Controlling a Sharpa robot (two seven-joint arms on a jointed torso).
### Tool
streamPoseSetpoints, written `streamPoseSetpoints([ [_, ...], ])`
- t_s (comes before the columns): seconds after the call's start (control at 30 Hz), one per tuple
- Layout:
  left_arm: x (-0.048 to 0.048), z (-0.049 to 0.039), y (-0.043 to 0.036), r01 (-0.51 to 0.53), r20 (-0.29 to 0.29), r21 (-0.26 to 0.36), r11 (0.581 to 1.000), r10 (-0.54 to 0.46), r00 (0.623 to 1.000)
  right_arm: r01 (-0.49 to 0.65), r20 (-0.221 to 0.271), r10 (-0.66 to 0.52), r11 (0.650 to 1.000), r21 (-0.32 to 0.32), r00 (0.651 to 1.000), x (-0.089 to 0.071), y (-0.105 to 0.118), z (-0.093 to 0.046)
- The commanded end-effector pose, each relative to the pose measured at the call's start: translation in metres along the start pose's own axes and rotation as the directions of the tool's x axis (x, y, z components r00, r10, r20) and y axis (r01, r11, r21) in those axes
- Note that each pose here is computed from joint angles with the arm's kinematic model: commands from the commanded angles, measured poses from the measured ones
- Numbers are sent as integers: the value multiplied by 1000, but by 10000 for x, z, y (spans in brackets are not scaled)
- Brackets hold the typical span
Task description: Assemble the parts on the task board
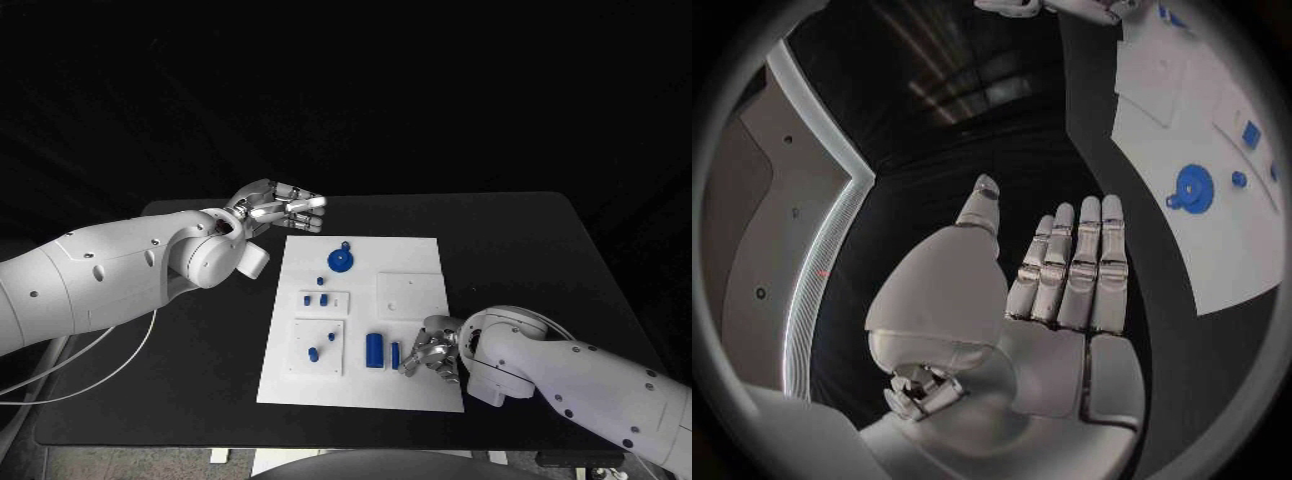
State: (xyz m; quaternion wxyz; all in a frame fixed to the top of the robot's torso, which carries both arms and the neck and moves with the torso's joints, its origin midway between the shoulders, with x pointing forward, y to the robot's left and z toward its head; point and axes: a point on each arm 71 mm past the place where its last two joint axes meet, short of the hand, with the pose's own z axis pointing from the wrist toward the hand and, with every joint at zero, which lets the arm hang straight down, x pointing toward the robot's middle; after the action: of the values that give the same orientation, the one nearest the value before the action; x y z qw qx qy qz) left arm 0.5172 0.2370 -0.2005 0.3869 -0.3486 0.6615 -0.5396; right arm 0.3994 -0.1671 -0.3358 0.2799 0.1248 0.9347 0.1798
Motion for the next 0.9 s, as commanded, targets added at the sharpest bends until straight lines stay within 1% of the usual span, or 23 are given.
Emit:
streamPoseSetpoints([
  [0.03,-5,3,-21,-8,7,21,1000,8,1000,-16,-36,16,1000,-6,999,7,-39,-11],
  [0.13,-24,3,-25,-11,22,30,999,11,1000,-44,-54,42,999,-31,998,-39,-48,-34],
  [0.2,-37,5,-32,-11,35,41,999,9,999,-62,-57,58,996,-58,997,-102,-38,-53],
  [0.27,-53,9,-46,-1,50,64,998,-2,999,-83,-51,78,991,-101,996,-204,-14,-76],
  [0.33,-76,18,-60,10,71,88,996,-17,997,-109,-30,106,981,-161,994,-338,15,-100],
  [0.4,-107,32,-69,22,95,108,994,-32,995,-145,8,150,964,-223,989,-505,36,-119],
  [0.43,-117,37,-70,25,102,113,993,-37,994,-157,21,167,957,-243,986,-561,41,-124],
  [0.5,-154,58,-71,36,126,126,991,-52,991,-202,63,233,928,-312,971,-754,39,-137],
  [0.57,-197,83,-67,45,148,135,990,-65,987,-257,100,316,889,-380,944,-964,17,-147],
  [0.67,-264,124,-60,48,176,143,989,-73,982,-322,155,436,822,-470,886,-1281,-52,-147],
  [0.7,-284,134,-60,48,182,145,988,-74,981,-333,170,463,805,-491,870,-1362,-77,-144],
  [0.73,-294,139,-61,47,185,146,988,-74,980,-338,178,477,797,-500,861,-1403,-90,-141],
  [0.8,-349,173,-80,45,200,152,987,-75,977,-362,215,544,755,-547,811,-1610,-166,-132],
  [0.9,-430,226,-116,44,217,158,986,-79,973,-396,235,630,691,-604,741,-1832,-259,-117],
])
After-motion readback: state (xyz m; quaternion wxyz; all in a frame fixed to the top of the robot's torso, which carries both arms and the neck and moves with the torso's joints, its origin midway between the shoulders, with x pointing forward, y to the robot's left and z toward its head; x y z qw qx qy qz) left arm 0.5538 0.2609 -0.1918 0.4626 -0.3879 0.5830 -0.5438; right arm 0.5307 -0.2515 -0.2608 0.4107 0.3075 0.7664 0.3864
